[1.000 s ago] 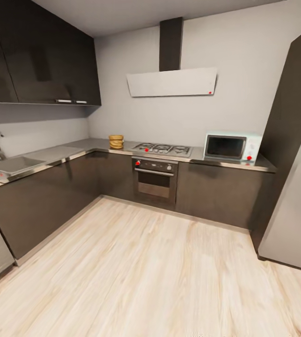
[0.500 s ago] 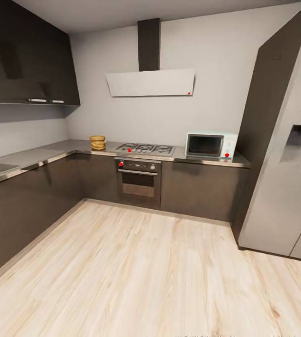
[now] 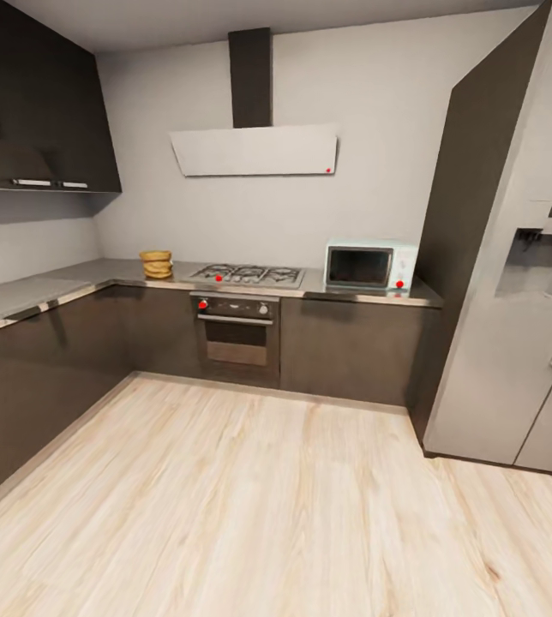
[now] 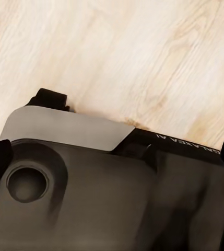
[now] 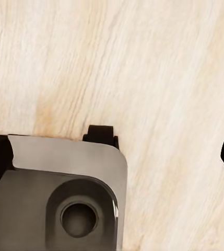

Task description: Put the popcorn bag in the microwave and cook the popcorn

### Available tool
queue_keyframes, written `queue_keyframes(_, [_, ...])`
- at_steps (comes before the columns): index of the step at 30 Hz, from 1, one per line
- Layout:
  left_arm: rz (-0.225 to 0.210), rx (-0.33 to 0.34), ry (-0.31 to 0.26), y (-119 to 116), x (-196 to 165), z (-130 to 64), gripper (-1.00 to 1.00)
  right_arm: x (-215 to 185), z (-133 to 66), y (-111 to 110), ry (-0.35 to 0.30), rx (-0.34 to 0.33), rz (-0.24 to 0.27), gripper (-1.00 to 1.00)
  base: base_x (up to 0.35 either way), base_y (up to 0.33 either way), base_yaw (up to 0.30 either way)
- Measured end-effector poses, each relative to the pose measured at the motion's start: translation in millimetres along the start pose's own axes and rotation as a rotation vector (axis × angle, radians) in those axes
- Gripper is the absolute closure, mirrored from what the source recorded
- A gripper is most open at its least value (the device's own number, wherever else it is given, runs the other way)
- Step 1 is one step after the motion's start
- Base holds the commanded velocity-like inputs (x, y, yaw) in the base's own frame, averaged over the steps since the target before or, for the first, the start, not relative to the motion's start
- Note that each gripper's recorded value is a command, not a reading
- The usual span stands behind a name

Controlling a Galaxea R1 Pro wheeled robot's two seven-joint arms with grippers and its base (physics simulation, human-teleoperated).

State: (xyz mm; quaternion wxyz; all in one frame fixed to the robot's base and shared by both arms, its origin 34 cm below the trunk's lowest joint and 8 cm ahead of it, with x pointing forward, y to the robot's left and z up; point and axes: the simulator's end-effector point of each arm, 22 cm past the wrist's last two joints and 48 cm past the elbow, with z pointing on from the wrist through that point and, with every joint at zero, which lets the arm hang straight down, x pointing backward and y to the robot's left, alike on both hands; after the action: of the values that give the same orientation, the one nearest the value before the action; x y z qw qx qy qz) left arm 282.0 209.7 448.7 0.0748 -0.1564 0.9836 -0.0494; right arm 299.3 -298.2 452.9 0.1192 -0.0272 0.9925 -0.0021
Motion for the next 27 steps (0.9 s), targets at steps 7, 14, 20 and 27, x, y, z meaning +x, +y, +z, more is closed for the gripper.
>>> queue_keyframes(7, [0.000, 0.000, 0.000, 0.1, 0.2, 0.0, -1.00, 0.8, 0.1, 1.0, 0.004, -0.001, 0.000, -1.00, 0.319, 0.000, 0.000])
queue_keyframes(14, [0.000, 0.000, 0.000, 0.1, 0.2, 0.0, -1.00, 1.1, 0.0, 0.1, 0.005, 0.001, 0.000, -1.00, 0.320, 0.000, 0.000])
queue_keyframes(20, [0.000, 0.000, 0.000, 0.0, 0.0, 0.0, -1.00, 1.1, 0.0, -1.1, 0.005, 0.005, 0.000, -1.00, 0.321, 0.000, 0.000])
queue_keyframes(27, [0.000, -0.002, 0.000, 1.1, -0.2, 0.0, -1.00, 1.1, 0.0, -1.1, 0.005, 0.005, 0.000, -1.00, 0.321, 0.000, 0.000])
